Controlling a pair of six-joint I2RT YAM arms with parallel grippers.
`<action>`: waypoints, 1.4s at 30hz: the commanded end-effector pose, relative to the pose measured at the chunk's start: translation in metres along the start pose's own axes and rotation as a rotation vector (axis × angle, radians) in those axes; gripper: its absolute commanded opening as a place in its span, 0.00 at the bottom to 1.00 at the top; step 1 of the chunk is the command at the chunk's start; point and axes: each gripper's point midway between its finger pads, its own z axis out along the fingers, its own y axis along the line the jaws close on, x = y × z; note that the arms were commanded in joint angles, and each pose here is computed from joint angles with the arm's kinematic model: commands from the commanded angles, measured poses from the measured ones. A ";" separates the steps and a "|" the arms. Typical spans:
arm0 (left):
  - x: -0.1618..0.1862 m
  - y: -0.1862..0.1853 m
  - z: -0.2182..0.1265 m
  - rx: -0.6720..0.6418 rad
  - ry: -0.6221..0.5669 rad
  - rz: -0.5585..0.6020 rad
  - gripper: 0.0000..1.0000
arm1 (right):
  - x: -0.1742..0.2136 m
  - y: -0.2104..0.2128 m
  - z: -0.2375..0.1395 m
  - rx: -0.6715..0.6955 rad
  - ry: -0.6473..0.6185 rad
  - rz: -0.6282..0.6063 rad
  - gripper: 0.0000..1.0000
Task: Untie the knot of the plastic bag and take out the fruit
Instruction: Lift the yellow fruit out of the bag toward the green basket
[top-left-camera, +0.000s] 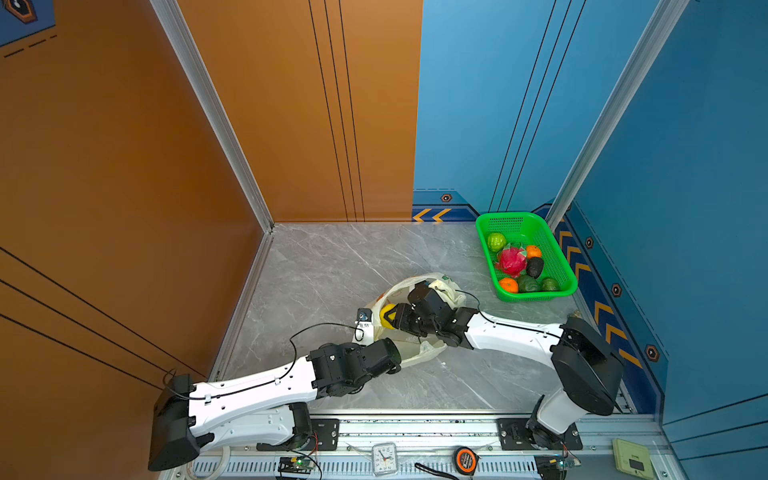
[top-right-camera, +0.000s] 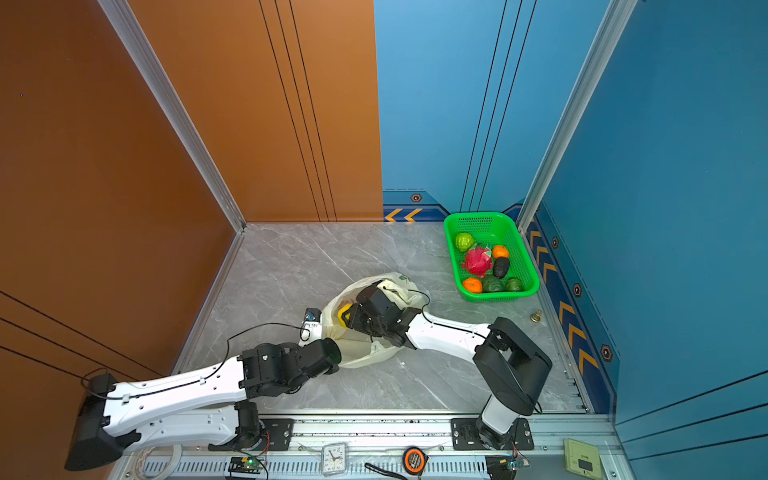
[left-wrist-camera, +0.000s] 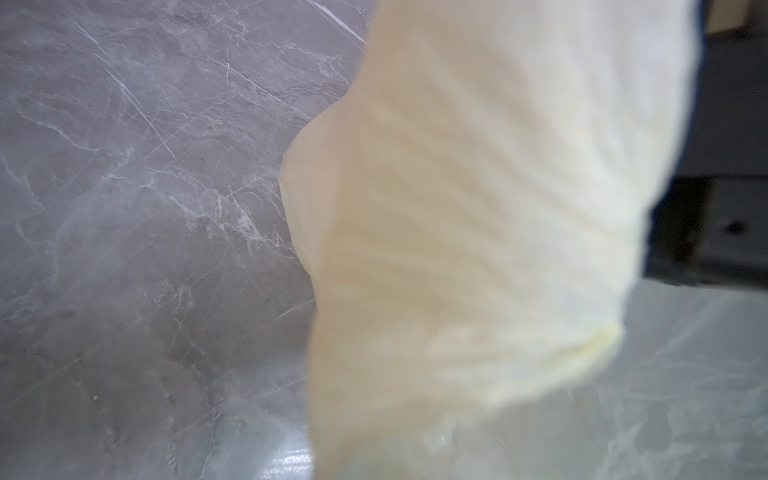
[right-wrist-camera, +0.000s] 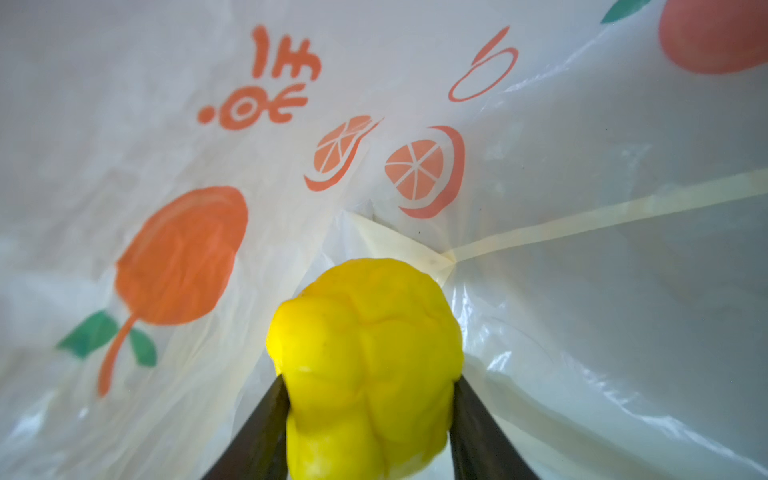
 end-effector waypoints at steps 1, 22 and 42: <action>-0.012 0.001 -0.003 -0.020 -0.033 0.017 0.00 | 0.006 -0.016 -0.021 0.073 0.031 -0.042 0.45; -0.047 -0.025 0.001 -0.024 -0.066 0.055 0.00 | 0.023 0.005 -0.038 0.095 0.083 -0.159 0.44; -0.037 -0.022 0.013 -0.048 -0.014 0.046 0.00 | -0.022 0.043 -0.125 0.041 -0.072 -0.286 0.45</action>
